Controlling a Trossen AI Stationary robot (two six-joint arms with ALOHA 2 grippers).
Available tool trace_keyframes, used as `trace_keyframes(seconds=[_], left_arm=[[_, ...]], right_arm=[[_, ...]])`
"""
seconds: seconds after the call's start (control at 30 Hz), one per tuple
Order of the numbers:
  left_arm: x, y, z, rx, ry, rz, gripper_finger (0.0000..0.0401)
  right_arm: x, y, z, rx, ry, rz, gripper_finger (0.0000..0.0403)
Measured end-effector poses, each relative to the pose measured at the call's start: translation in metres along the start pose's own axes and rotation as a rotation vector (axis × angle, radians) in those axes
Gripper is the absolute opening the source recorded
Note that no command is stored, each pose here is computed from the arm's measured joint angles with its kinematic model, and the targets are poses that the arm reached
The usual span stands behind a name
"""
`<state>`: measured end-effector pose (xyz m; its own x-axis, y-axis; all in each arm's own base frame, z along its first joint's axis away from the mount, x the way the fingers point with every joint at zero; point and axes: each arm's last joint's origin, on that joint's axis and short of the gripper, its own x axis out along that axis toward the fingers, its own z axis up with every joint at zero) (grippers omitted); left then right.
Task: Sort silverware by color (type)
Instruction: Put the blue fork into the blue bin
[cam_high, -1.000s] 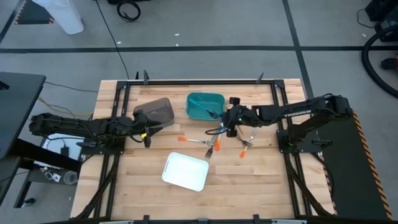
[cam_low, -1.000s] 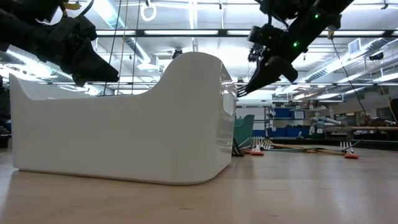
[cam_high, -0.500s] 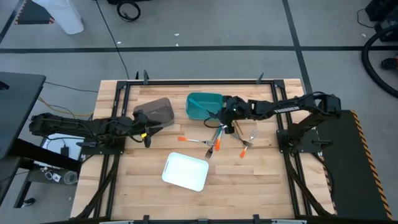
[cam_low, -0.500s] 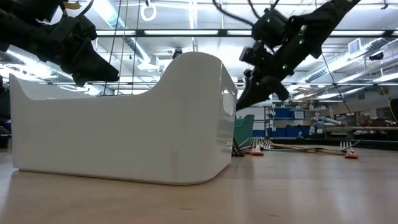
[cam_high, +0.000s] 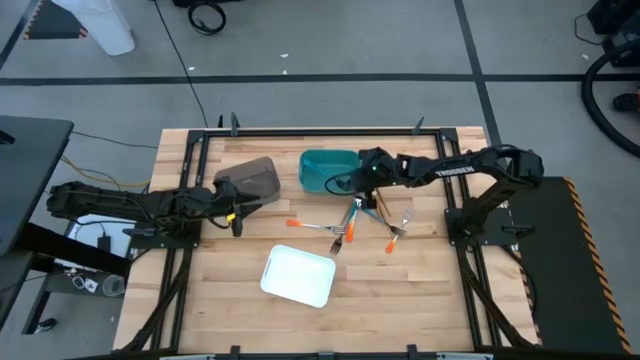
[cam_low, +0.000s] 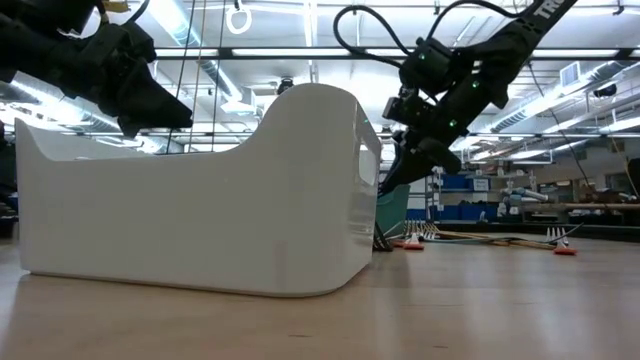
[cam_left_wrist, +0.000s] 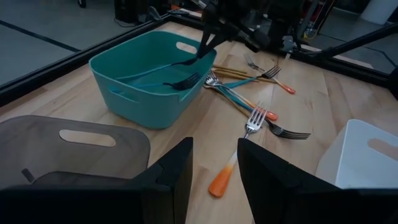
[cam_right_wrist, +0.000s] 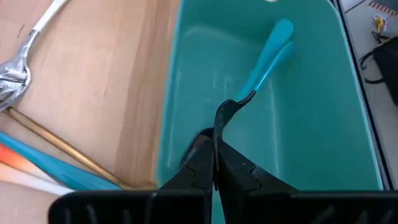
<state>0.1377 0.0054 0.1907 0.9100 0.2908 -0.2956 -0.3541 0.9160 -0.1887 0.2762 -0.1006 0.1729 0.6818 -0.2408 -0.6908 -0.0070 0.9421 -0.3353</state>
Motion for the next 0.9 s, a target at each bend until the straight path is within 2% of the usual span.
trace_keyframes(seconds=[0.2,0.6,0.9], left_arm=[[0.0,0.0,0.0,0.002,0.0,0.0,0.0134],[0.0,0.0,0.0,0.002,0.0,0.0,0.0134],[0.0,0.0,0.0,0.002,0.001,0.0,0.0134]], right_arm=[[0.0,-0.001,-0.001,0.02,0.0,0.017,0.0025],[-0.003,-0.005,0.005,0.053,0.032,-0.004,0.0089],[-0.013,-0.016,0.023,0.09,0.125,-0.025,0.0092]])
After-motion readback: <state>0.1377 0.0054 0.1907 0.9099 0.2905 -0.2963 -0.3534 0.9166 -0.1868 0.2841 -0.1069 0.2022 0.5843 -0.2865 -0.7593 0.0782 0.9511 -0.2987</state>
